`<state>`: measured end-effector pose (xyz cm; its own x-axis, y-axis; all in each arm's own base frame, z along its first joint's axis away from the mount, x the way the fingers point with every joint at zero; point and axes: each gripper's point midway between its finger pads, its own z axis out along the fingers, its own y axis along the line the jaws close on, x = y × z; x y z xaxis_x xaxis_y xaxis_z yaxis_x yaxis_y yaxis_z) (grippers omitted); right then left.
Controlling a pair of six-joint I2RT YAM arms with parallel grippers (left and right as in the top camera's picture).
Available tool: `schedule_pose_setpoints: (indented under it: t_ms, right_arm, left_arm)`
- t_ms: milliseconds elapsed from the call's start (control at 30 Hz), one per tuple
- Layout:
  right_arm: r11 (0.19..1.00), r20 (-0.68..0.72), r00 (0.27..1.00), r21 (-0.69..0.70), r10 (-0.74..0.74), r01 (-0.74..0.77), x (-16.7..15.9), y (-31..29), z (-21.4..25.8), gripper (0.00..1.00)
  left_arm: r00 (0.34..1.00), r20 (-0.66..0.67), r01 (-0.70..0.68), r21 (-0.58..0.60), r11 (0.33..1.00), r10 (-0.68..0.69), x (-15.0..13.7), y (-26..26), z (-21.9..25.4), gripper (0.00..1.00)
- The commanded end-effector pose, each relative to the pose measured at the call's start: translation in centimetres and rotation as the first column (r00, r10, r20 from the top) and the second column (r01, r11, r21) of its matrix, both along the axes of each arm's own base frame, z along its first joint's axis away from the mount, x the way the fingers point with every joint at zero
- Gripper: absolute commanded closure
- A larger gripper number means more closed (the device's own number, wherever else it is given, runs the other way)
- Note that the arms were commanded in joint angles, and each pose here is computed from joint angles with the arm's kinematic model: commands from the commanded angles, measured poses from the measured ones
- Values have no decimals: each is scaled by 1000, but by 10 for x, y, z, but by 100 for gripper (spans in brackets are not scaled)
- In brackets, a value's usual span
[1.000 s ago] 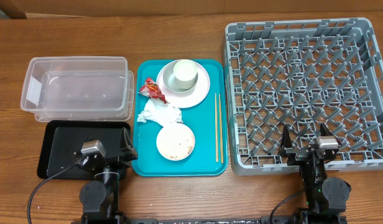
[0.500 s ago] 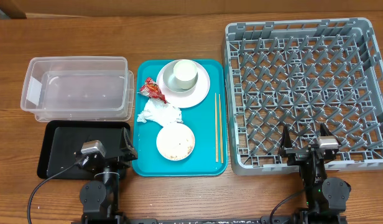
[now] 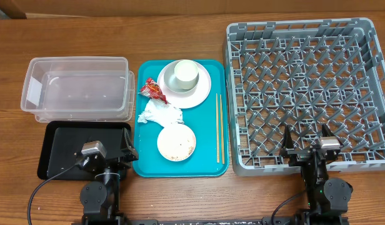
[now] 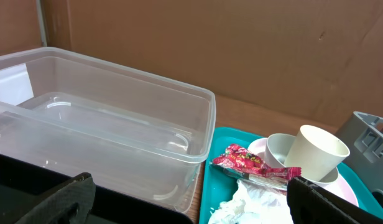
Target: Sort waste into correct bins and load items into the dishwasher
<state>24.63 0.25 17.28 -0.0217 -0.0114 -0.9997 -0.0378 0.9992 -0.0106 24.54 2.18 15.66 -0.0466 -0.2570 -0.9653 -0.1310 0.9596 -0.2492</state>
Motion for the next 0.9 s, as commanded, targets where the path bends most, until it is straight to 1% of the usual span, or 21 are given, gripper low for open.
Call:
schedule_pose_setpoints:
  t_ms: [0,267,400,467,567,600,700,867]
  right_arm:
    - [1000,4,1000,-4,-17,17,0,-4,-2,0]
    - [1000,4,1000,-4,-17,17,0,-4,-2,0]
    - [1000,4,1000,-4,-17,17,0,-4,-2,0]
    - [1000,4,1000,-4,-17,17,0,-4,-2,0]
    - [1000,4,1000,-4,-17,17,0,-4,-2,0]
    - [1000,4,1000,-4,-17,17,0,-4,-2,0]
    - [1000,4,1000,-4,-17,17,0,-4,-2,0]
    - [1000,4,1000,-4,-17,17,0,-4,-2,0]
  left_arm:
    - [1000,10,-20,10,1000,20,-1,4,2,0]
    - [1000,14,2,9,1000,-2,0,0,3,0]
    - [996,84,-11,11,1000,10,0,2,20,0]
    - [992,119,34,14,999,-36,1,-6,29,0]
    - [978,161,130,21,991,-132,-1,-22,47,0]
    - [973,176,149,4,989,-147,-3,-25,55,0]
    - [969,200,159,-39,986,-148,-11,-26,80,0]
    - [964,219,157,-25,987,-148,-30,-27,140,0]
